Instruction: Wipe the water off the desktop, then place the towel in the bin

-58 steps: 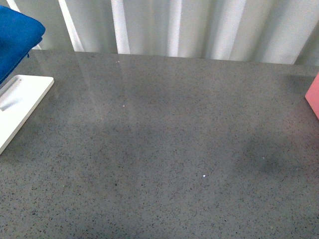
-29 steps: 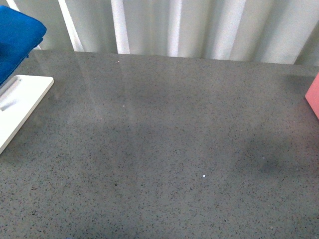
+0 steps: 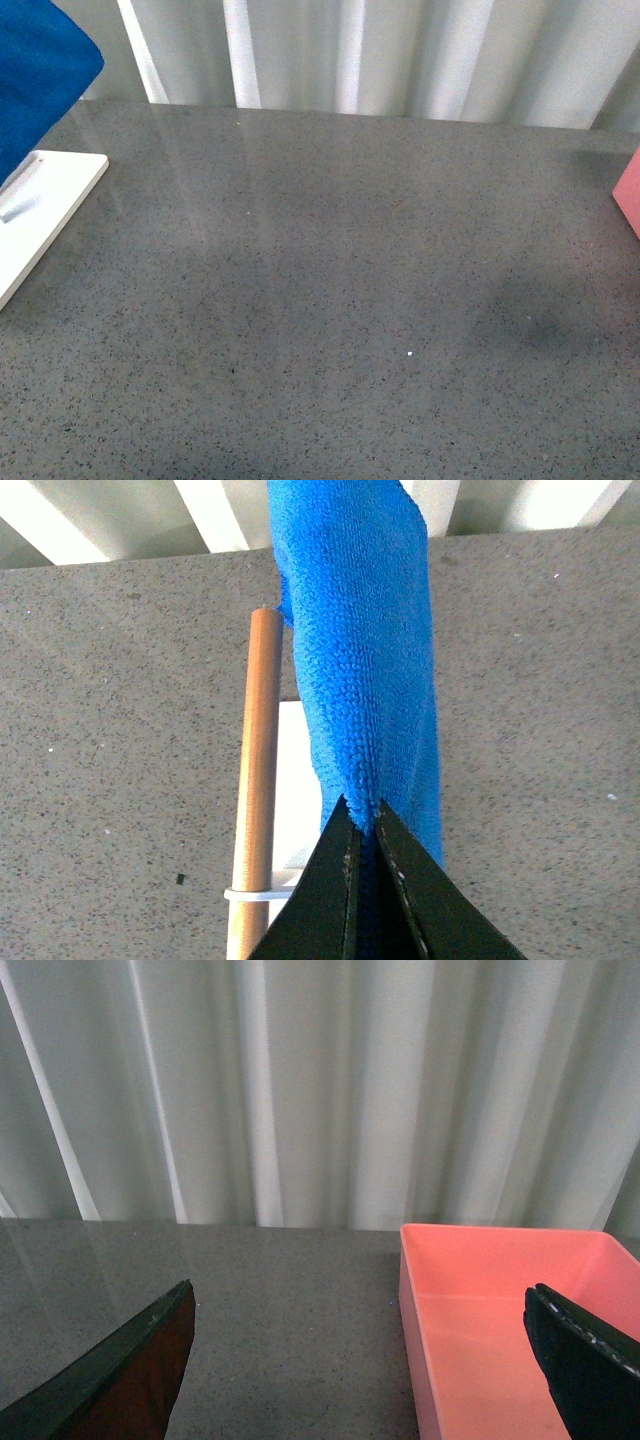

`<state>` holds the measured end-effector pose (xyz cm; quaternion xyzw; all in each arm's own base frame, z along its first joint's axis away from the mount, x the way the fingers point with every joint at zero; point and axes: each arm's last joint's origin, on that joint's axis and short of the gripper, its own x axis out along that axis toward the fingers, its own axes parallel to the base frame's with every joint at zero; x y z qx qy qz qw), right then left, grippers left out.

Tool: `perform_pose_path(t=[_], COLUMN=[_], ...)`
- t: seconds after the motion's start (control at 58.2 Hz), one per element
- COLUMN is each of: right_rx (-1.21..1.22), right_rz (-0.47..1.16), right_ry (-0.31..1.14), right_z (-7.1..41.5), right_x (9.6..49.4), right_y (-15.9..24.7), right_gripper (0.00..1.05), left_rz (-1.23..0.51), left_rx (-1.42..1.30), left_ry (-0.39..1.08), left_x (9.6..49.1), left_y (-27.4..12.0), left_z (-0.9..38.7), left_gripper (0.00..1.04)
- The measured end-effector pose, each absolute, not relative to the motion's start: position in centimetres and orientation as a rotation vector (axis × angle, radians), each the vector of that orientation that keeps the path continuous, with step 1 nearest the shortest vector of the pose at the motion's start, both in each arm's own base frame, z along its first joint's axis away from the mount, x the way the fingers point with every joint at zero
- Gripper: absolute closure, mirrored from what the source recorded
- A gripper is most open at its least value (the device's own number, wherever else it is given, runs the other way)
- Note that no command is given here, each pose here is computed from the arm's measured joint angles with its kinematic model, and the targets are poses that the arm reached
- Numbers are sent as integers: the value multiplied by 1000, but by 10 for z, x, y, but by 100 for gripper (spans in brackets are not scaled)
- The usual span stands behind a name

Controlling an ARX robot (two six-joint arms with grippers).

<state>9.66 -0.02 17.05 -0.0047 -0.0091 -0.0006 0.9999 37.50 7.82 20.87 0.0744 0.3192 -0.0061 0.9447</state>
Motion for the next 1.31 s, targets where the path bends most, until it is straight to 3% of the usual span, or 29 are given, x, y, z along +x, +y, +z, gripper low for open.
perform_pose_path(t=[0.464,0.893,1.305], right_rx=[-9,-9,-9], right_rz=[-1,-1,-1], right_ry=[-18,-18,-18], right_z=[170,170,170], right_x=[97,97,97], right_y=[0,0,0], right_gripper=[7,7,7], left_rz=[-208,-514,-742], left_rx=[-14,-345,-559], left_ry=[522,387,349], left_x=[359,336,302], left_y=[42,-9,-62], left_z=[254,314,347], left_gripper=[102,102,102])
